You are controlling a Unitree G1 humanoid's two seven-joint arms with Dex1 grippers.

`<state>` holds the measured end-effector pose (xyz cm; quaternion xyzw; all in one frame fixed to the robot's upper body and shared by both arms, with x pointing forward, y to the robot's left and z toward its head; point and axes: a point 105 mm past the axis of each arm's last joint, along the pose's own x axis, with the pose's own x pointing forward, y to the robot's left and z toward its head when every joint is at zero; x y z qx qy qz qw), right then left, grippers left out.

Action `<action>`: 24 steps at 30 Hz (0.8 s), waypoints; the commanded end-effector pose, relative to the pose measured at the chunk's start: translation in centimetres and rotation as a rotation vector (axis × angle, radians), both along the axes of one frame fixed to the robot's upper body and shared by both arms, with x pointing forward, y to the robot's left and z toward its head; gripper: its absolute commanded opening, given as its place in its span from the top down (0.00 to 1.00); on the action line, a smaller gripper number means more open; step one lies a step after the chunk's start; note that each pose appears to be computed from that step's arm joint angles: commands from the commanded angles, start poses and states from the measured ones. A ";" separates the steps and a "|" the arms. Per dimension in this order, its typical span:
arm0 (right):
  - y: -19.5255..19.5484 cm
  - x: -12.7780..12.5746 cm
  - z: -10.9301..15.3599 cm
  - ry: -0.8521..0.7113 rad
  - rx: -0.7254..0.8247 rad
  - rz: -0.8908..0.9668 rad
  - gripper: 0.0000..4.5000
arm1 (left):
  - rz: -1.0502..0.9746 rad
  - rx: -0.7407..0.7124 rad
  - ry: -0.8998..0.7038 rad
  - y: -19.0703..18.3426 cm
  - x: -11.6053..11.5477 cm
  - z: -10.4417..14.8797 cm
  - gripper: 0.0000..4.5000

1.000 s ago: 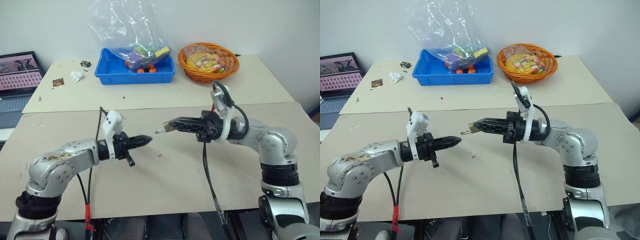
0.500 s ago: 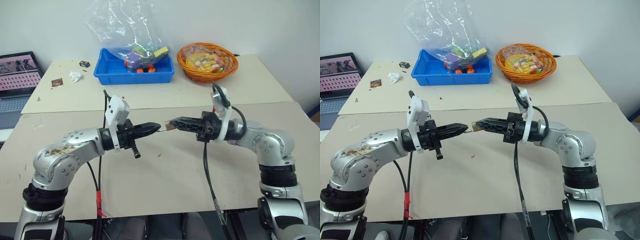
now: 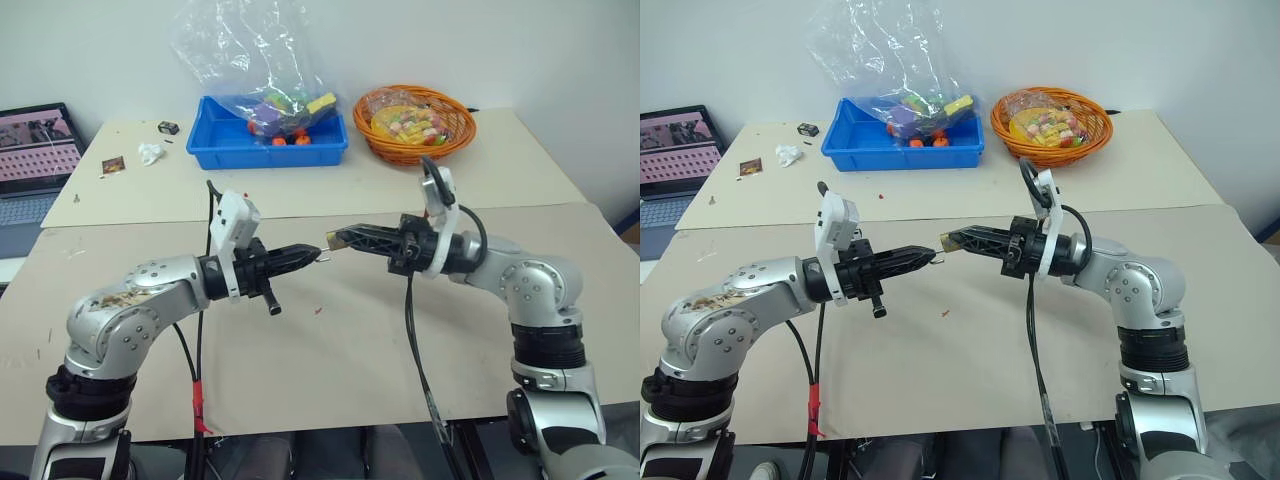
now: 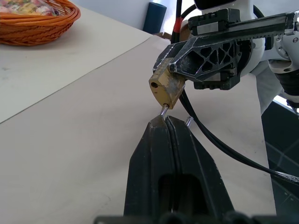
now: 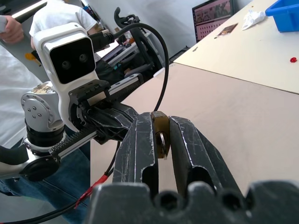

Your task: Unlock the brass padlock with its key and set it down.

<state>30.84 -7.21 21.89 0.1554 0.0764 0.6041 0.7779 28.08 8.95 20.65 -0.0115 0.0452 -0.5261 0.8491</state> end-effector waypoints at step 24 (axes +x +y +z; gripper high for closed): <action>-3.4 5.4 -3.0 0.176 -0.045 -0.332 0.99 | -0.101 0.059 -0.026 0.1 -2.6 -0.1 0.99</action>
